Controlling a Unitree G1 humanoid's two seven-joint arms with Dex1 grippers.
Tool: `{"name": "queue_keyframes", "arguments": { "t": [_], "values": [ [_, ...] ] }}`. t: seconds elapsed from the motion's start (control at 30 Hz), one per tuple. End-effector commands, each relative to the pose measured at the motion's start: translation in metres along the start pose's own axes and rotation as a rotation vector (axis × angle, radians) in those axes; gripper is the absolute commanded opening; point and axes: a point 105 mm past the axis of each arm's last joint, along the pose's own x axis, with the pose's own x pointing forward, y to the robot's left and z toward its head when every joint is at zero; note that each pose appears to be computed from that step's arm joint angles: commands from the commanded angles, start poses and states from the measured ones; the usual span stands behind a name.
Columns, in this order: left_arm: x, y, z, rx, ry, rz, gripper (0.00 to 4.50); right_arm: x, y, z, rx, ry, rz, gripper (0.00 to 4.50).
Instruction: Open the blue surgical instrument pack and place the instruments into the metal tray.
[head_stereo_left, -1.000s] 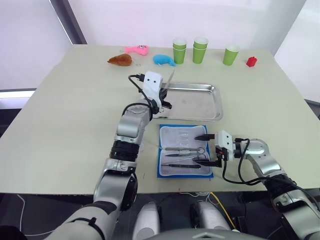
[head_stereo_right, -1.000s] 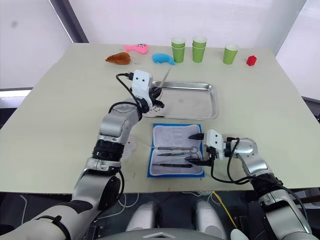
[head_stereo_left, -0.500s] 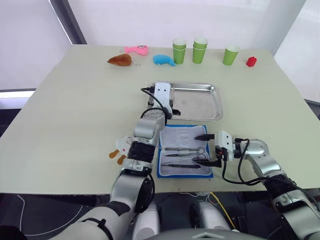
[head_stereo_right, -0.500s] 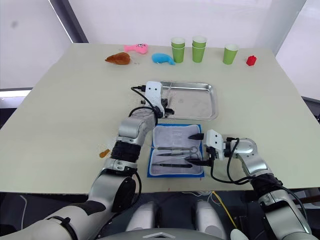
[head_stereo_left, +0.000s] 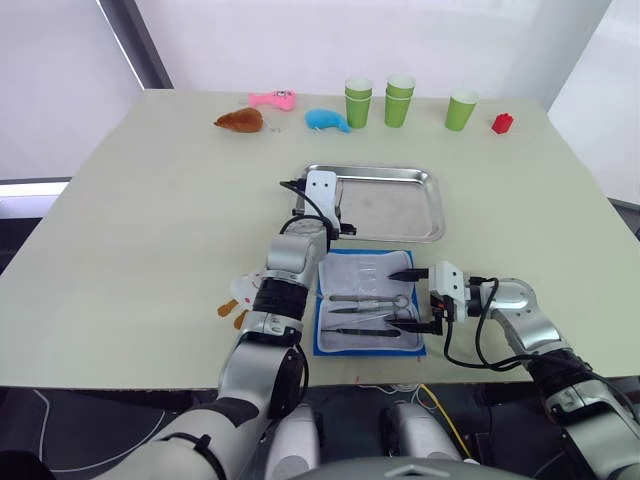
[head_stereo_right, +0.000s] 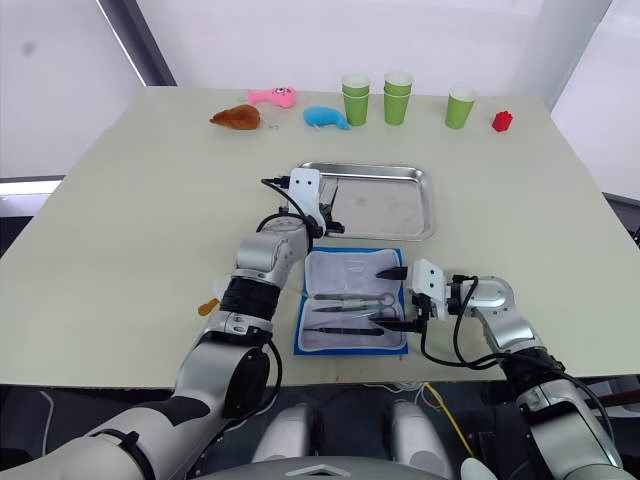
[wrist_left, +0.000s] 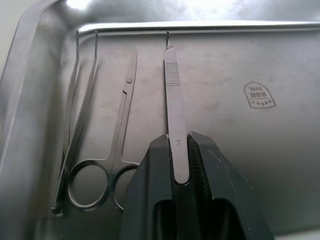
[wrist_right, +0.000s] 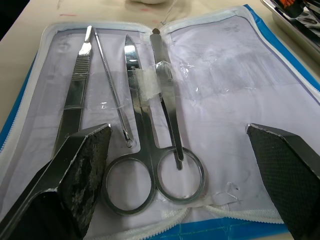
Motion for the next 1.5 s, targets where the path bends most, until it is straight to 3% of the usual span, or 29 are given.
{"name": "queue_keyframes", "arguments": {
  "t": [0.03, 0.2, 0.43, 0.53, 0.7, 0.83, 1.0, 1.17, 1.33, 1.5],
  "values": [
    [-0.003, -0.002, 0.007, -0.003, -0.025, 0.002, 1.29, -0.002, 0.036, -0.058, 0.143, 0.205, 0.082, 4.5],
    [-0.004, -0.002, 0.007, 0.005, -0.028, -0.001, 3.45, -0.002, 0.035, -0.057, 0.139, 0.204, 0.081, 4.5],
    [-0.017, -0.014, 0.041, -0.012, -0.189, -0.124, 3.45, -0.001, 0.035, -0.058, 0.139, 0.203, 0.083, 4.5],
    [-0.034, -0.025, 0.06, 0.01, -0.342, -0.306, 3.45, -0.001, 0.035, -0.057, 0.139, 0.201, 0.082, 4.5],
    [-0.061, -0.022, 0.057, 0.107, -0.423, -0.504, 3.45, -0.001, 0.037, -0.058, 0.143, 0.2, 0.084, 4.5],
    [-0.088, -0.006, 0.042, 0.177, -0.427, -0.682, 3.45, -0.001, 0.038, -0.058, 0.145, 0.2, 0.086, 4.5],
    [-0.123, 0.026, 0.017, 0.314, -0.353, -0.873, 3.45, -0.003, 0.036, -0.058, 0.146, 0.204, 0.089, 4.5],
    [-0.153, 0.059, 0.01, 0.453, -0.285, -1.015, 3.45, -0.001, 0.035, -0.057, 0.143, 0.201, 0.092, 4.5],
    [-0.182, 0.077, -0.006, 0.724, -0.178, -1.213, 3.45, -0.002, 0.034, -0.058, 0.141, 0.205, 0.095, 4.5],
    [-0.193, 0.081, -0.006, 0.824, -0.144, -1.278, 3.45, -0.003, 0.033, -0.058, 0.139, 0.206, 0.094, 4.5]
  ]
}}
